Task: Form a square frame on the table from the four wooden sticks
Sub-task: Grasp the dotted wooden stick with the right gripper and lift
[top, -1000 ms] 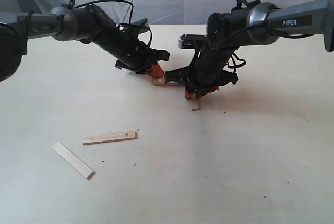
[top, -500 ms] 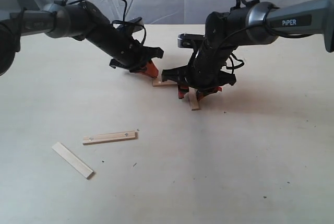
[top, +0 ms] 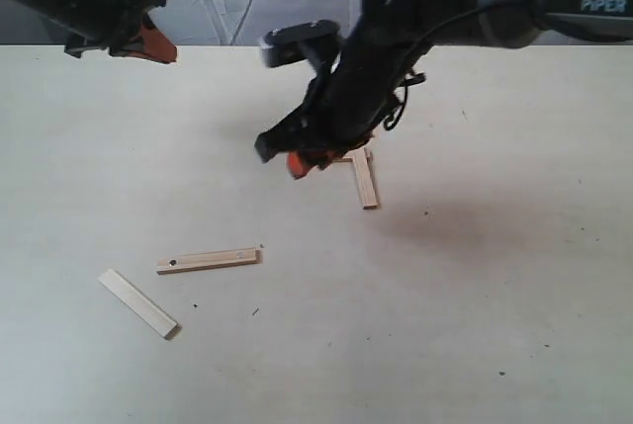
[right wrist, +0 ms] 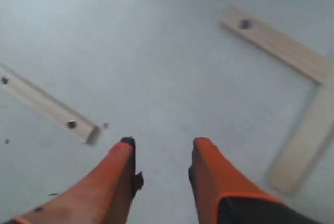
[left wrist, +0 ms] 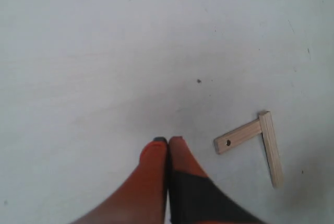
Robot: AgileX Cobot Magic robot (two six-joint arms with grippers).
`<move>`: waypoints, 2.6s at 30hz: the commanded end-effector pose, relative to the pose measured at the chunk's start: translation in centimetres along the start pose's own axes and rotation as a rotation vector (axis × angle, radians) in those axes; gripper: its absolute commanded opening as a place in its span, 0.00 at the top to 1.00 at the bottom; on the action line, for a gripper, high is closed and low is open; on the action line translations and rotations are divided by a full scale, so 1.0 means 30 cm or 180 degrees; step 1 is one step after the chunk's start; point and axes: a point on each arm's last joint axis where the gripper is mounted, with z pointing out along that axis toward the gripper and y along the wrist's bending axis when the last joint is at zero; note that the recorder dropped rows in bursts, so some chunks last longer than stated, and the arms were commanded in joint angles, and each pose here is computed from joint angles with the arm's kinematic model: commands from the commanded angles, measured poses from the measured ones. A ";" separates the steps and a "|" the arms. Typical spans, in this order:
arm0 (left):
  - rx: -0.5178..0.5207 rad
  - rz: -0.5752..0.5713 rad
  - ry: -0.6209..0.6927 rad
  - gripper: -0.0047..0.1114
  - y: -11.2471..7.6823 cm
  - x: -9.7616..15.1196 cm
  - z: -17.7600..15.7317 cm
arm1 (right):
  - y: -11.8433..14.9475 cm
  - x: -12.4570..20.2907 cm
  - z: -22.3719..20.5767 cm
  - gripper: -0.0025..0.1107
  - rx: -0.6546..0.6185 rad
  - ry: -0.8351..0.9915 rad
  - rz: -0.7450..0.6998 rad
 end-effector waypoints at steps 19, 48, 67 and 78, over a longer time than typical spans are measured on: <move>-0.0173 -0.0181 -0.0269 0.96 0.033 0.171 -0.108 | 0.322 -0.076 0.375 0.43 -0.0119 0.0797 -0.2248; -0.0135 -0.0094 -0.0254 0.96 -0.002 0.174 -0.144 | 0.571 -0.073 0.315 0.95 -0.0357 0.0614 -0.0976; -0.0143 -0.0087 -0.0248 0.96 -0.001 0.175 -0.144 | 0.556 -0.086 0.308 0.95 -0.0099 0.0516 -0.0809; -0.0108 0.0069 -0.0179 0.96 -0.068 0.179 -0.092 | 0.283 -0.137 0.165 0.95 0.0140 0.0660 -0.0268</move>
